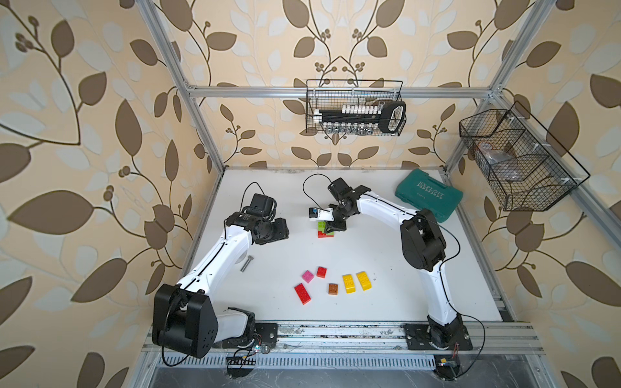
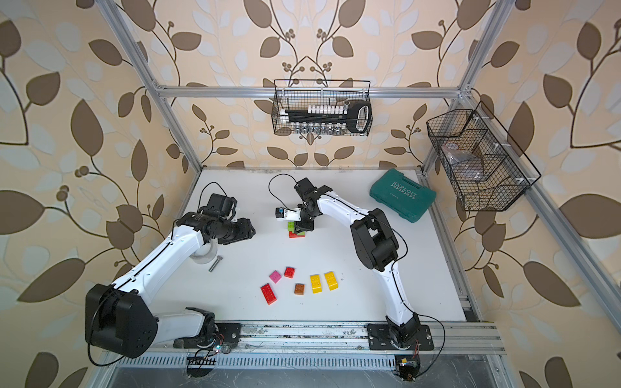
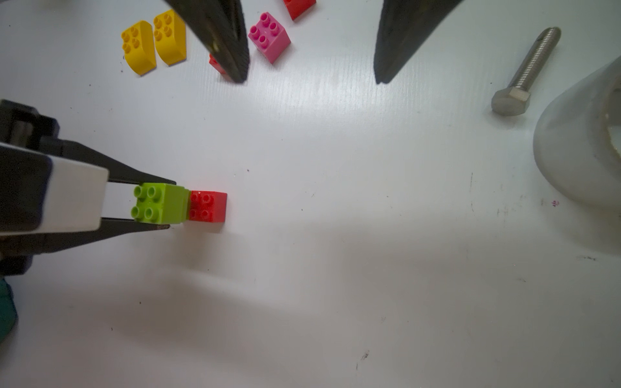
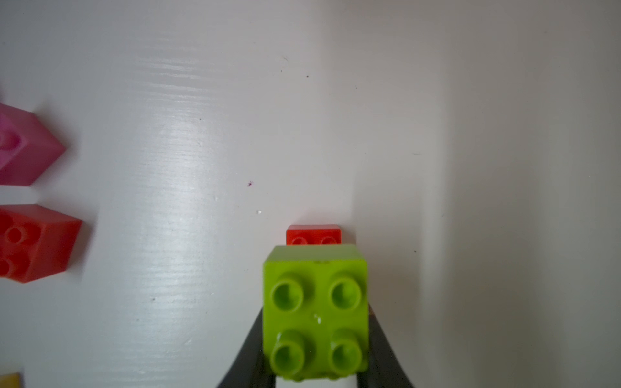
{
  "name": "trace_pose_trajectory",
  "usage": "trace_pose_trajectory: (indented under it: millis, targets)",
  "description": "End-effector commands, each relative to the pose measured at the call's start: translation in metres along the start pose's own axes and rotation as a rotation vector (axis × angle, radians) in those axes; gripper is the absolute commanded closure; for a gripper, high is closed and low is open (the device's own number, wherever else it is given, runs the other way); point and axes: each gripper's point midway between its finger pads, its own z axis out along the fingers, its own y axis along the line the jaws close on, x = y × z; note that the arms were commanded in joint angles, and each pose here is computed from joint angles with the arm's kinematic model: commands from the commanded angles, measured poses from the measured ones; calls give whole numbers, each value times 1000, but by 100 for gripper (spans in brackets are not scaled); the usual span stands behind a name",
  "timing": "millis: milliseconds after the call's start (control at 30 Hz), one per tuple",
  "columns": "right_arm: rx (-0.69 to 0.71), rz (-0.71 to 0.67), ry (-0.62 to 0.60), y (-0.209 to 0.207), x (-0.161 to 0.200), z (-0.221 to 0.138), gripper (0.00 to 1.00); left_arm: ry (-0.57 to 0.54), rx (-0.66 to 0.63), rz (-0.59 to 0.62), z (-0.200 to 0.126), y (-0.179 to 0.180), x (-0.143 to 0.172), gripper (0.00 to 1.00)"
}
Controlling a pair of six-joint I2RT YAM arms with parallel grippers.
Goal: Assemble the letter s with lego
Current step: Assemble the lego brick with the lego brick.
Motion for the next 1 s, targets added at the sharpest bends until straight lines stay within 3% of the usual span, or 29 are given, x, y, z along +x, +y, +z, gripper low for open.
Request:
trace_pose_trajectory:
  millis: [0, 300, 467, 600, 733, 833, 967]
  targets:
    - [-25, 46, 42, 5, 6, -9, 75, -20, -19, 5, -4, 6, -4, 38]
    - [2, 74, 4, 6, 1, -15, 46, -25, -24, 5, -5, 7, -4, 37]
    - [97, 116, -46, -10, -12, -42, 37, -28, -24, 6, -5, 7, -5, 37]
    - [271, 243, -87, -26, -14, -96, 36, -37, -22, 4, -7, 6, -6, 36]
    - [488, 486, -162, -20, -1, -155, 40, -46, -5, 0, -10, 4, -6, 36]
    - [586, 646, -222, 11, 10, -177, 43, -50, 13, -1, -12, 1, -5, 37]
    - [659, 762, -226, 75, 24, -168, 44, -56, 34, -1, -14, -2, -4, 37]
